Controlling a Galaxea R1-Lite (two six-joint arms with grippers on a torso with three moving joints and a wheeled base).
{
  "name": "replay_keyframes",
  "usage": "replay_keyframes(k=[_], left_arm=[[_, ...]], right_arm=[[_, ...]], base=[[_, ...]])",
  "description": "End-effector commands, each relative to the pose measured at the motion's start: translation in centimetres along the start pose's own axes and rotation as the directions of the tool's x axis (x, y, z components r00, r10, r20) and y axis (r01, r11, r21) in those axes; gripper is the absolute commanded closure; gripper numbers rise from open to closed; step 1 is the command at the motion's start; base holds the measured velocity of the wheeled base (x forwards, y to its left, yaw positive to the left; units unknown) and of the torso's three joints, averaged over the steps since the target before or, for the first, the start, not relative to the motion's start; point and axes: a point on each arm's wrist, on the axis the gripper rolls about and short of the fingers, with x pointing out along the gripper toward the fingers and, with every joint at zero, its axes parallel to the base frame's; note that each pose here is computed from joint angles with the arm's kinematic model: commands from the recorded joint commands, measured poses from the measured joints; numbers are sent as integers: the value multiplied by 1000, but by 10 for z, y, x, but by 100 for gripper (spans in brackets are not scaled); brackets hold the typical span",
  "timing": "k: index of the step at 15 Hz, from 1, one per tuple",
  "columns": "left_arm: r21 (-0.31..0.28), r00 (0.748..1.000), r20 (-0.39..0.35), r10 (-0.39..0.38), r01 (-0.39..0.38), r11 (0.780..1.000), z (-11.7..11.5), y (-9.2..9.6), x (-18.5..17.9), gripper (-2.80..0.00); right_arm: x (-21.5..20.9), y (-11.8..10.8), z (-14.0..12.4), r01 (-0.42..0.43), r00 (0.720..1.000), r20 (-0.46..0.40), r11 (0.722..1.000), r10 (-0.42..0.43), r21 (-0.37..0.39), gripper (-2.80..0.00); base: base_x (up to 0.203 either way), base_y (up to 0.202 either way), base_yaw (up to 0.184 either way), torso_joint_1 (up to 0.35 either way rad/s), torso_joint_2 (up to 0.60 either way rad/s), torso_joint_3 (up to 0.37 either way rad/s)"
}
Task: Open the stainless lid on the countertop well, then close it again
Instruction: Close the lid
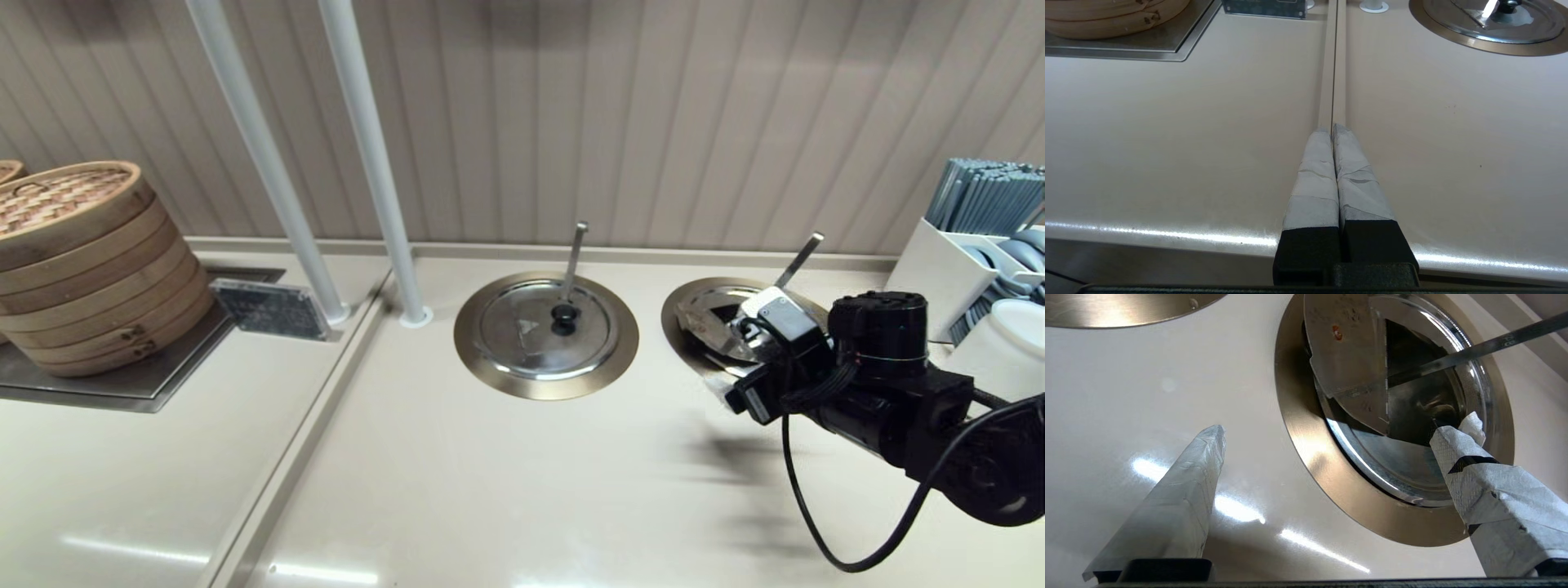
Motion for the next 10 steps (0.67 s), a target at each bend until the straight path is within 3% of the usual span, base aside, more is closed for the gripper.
replay_keyframes(k=[1, 4, 6, 10], left_arm=[[0, 1000, 0, 0, 0, 1000, 0, 0, 0, 0], [0, 1000, 0, 0, 0, 1000, 0, 0, 0, 0], [0, 1000, 0, 0, 0, 1000, 0, 0, 0, 0], [0, 1000, -1, 0, 0, 1000, 0, 0, 0, 0]], right_arm=[[27, 17, -18, -11, 999, -52, 1000, 10, -19, -280], [62, 25, -33, 74, 997, 10, 997, -73, -26, -280], [80, 19, -29, 178, 979, 97, 984, -176, -7, -280], [84, 4, -22, 243, 962, 120, 970, -244, 21, -280]], base=[[0, 0, 0, 0, 0, 0], [0, 0, 0, 0, 0, 0], [0, 0, 0, 0, 0, 0], [0, 0, 0, 0, 0, 0]])
